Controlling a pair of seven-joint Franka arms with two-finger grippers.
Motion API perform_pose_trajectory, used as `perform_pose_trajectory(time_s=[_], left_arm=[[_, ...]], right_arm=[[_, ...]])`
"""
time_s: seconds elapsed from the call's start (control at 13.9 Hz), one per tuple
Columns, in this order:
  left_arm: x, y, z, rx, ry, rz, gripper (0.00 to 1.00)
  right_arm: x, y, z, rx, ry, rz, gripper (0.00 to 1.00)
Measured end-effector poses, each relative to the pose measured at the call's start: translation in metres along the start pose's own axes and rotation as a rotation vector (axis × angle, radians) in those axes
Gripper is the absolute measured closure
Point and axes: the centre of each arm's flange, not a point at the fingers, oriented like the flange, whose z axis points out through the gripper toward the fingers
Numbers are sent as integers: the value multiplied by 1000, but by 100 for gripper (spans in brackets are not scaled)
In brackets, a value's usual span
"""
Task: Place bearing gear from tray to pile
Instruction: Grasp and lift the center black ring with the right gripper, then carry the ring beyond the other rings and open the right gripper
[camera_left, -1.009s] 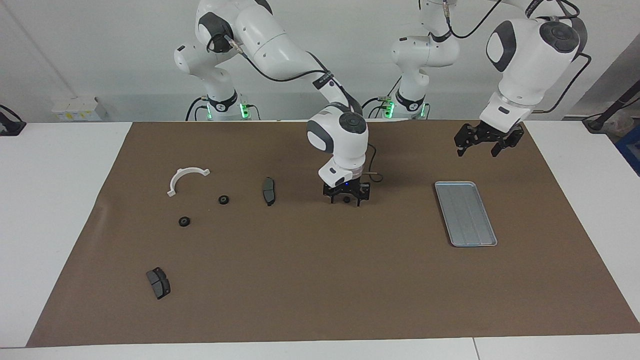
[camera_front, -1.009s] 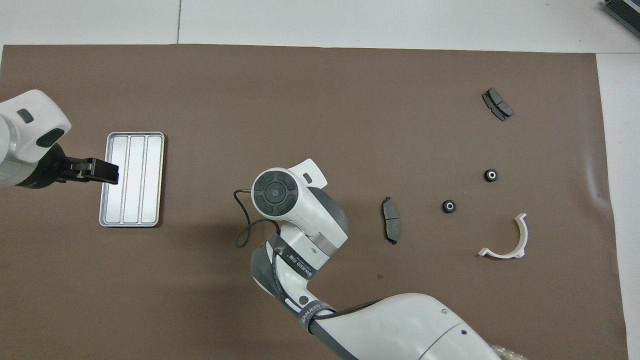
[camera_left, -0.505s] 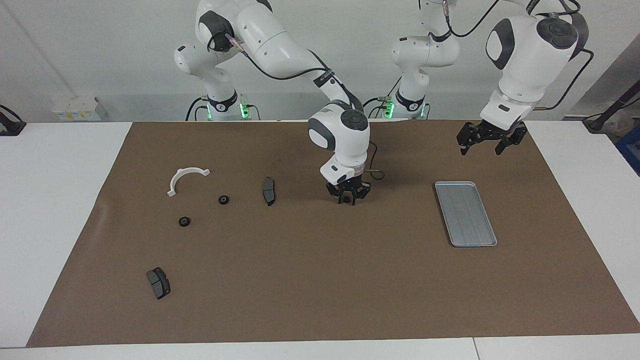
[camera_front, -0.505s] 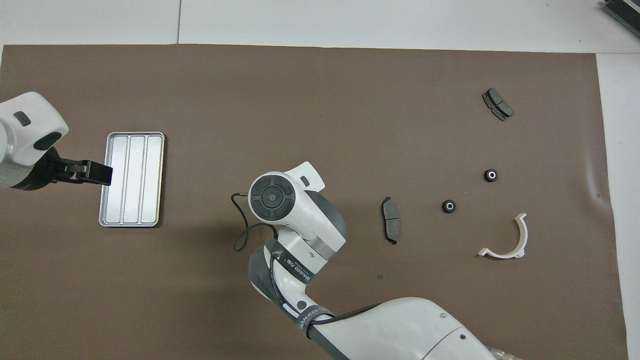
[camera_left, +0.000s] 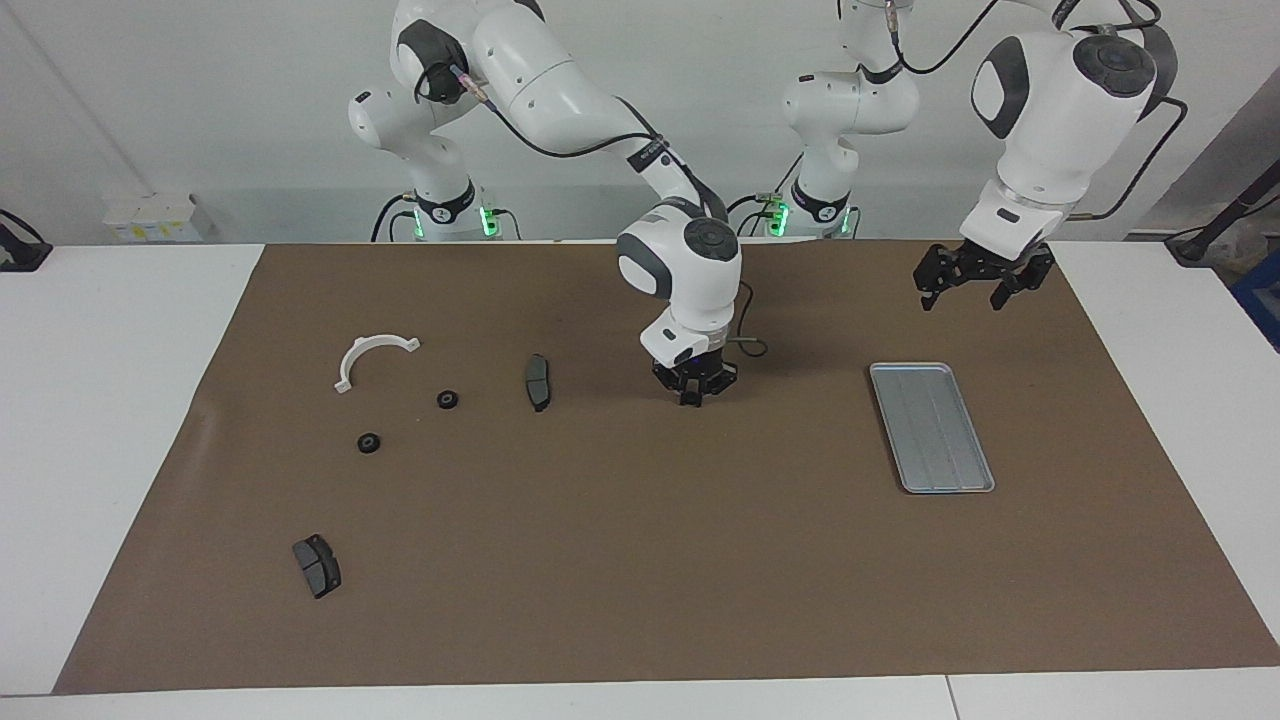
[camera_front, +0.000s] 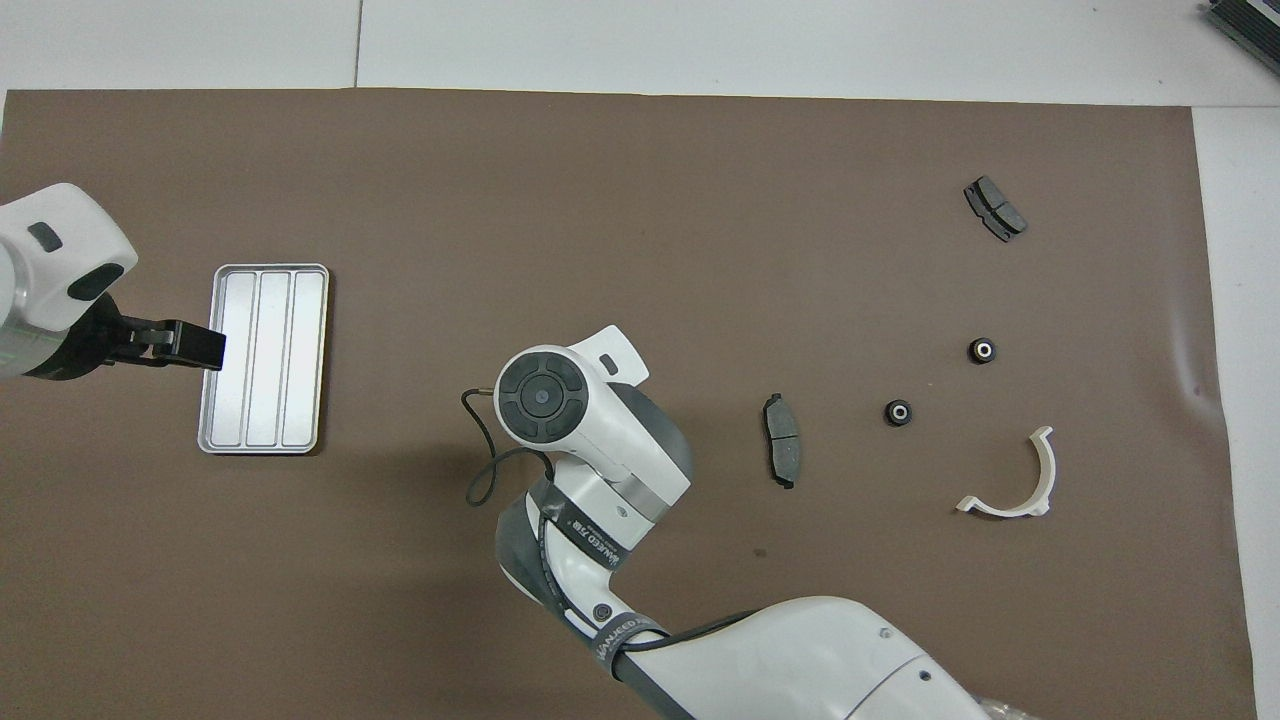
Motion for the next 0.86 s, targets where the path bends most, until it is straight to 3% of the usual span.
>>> perform_pose_trajectory(time_s=[0.14,0.43,0.86], left_arm=[[0,0,0,0,0,-1,0],[0,0,0,0,1,-1,0],[0,0,0,0,2,0,0]], right_arm=[[17,16,-19,-14,2,0,76],[92,91,-58,-11,23,4,76],[185,218,-50,-15,55,-40,76]])
